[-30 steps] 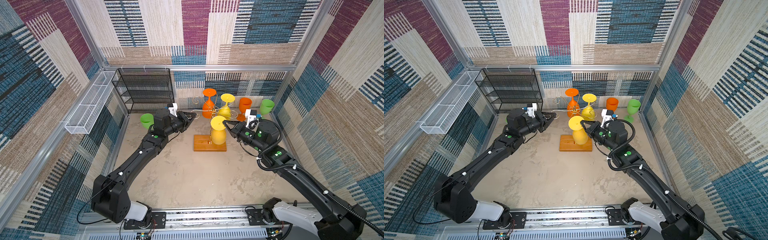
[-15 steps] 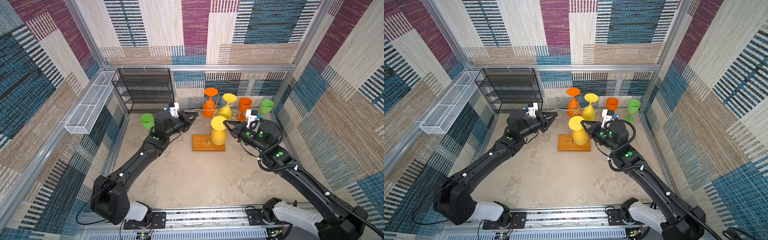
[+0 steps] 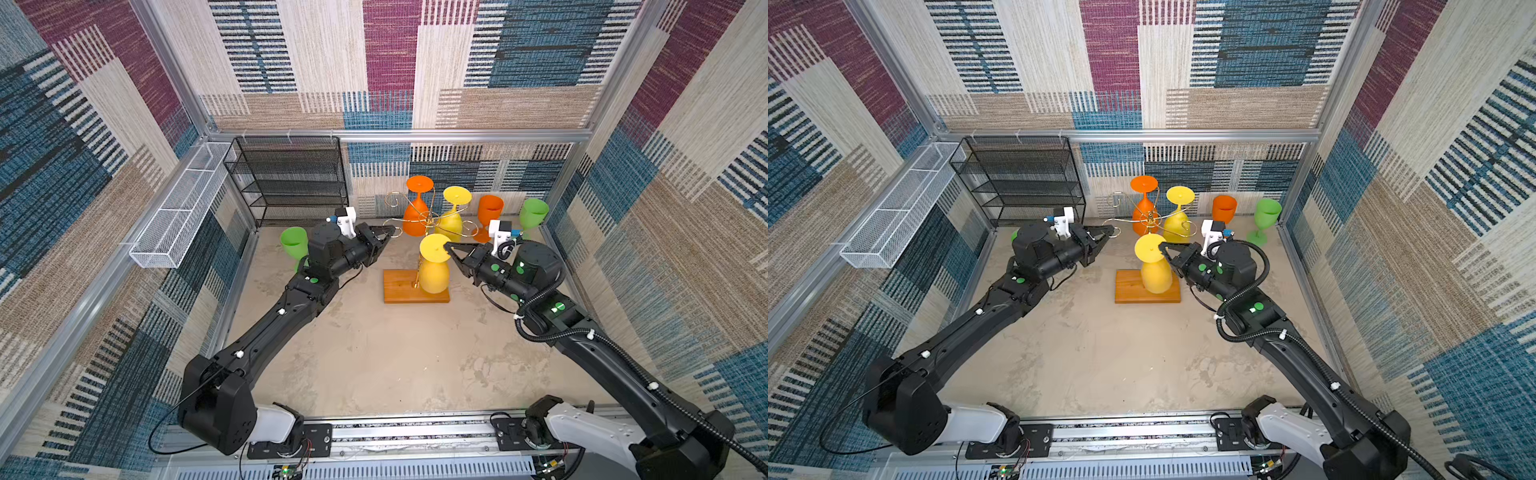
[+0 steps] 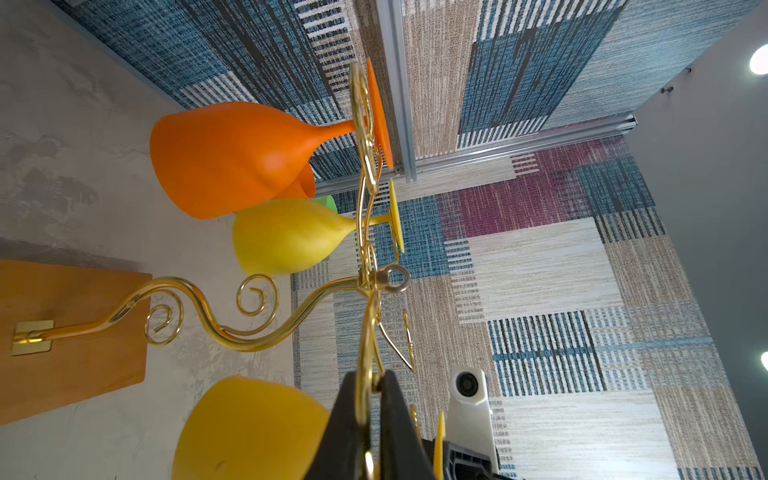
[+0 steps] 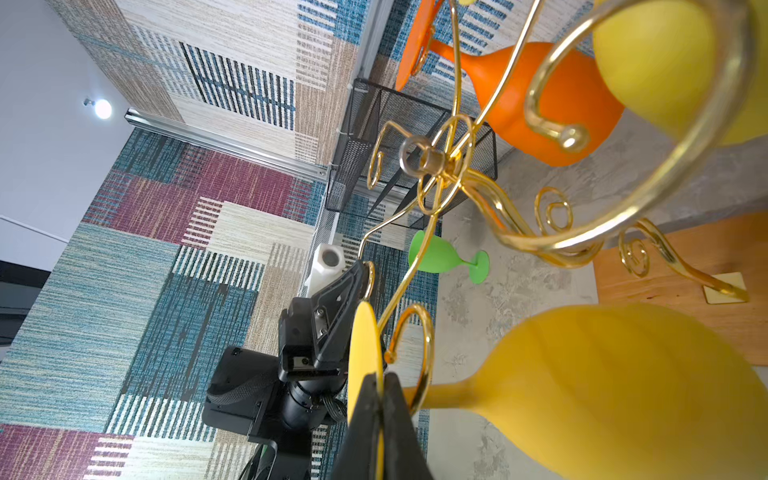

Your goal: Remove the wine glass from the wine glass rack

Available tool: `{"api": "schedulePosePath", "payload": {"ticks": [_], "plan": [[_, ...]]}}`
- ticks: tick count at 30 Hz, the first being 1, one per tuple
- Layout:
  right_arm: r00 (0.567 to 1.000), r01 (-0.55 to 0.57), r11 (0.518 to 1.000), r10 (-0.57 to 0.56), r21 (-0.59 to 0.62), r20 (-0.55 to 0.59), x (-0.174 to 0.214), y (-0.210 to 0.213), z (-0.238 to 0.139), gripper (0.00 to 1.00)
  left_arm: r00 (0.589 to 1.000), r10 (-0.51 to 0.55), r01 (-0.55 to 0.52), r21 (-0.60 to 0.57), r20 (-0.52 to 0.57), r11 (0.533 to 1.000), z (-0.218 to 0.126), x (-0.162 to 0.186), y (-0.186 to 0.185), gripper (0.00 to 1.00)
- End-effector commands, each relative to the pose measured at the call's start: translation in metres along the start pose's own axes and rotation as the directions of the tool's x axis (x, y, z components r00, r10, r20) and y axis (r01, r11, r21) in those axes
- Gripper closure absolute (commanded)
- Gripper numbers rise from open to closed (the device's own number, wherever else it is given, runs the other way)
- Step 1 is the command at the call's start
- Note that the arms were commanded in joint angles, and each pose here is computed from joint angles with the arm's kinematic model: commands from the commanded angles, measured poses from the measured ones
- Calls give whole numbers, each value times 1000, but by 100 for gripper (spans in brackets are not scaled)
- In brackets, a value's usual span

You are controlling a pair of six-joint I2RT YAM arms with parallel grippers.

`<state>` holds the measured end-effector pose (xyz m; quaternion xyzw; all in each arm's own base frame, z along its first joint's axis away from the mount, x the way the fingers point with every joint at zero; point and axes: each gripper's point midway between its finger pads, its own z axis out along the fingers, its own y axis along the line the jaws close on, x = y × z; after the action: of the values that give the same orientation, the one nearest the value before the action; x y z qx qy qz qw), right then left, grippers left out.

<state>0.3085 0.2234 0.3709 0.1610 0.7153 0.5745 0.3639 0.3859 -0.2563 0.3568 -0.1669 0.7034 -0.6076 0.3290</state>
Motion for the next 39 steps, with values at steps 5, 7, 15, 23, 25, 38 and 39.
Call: {"api": "schedulePosePath", "payload": {"ticks": [5, 7, 15, 23, 25, 38, 39], "plan": [[1000, 6, 997, -8, -73, -21, 0, 23, 7, 100, 995, 88, -87, -23, 38, 996, -4, -6, 1, 100], [1000, 8, 997, -10, -72, -24, 0, 23, 10, 100, 995, 91, -90, -26, 36, 996, -4, -5, 1, 100], [1000, 19, 997, -19, -75, -10, -6, 26, 19, 100, 994, 102, -101, -30, 34, 994, -7, -5, 1, 100], [996, 51, 998, -47, -47, 81, -23, 26, 20, 100, 992, 120, -119, -38, 37, 992, -11, -4, 0, 100], [992, 71, 996, -66, -47, 110, -29, 31, 19, 100, 992, 121, -119, -39, 38, 992, -12, -4, 0, 100], [981, 99, 995, -94, -22, 170, -45, 30, 24, 100, 990, 131, -129, -43, 42, 991, -16, -3, 0, 100], [980, 102, 994, -97, -23, 176, -46, 30, 24, 100, 990, 133, -131, -46, 42, 990, -16, -3, 1, 100]]}}
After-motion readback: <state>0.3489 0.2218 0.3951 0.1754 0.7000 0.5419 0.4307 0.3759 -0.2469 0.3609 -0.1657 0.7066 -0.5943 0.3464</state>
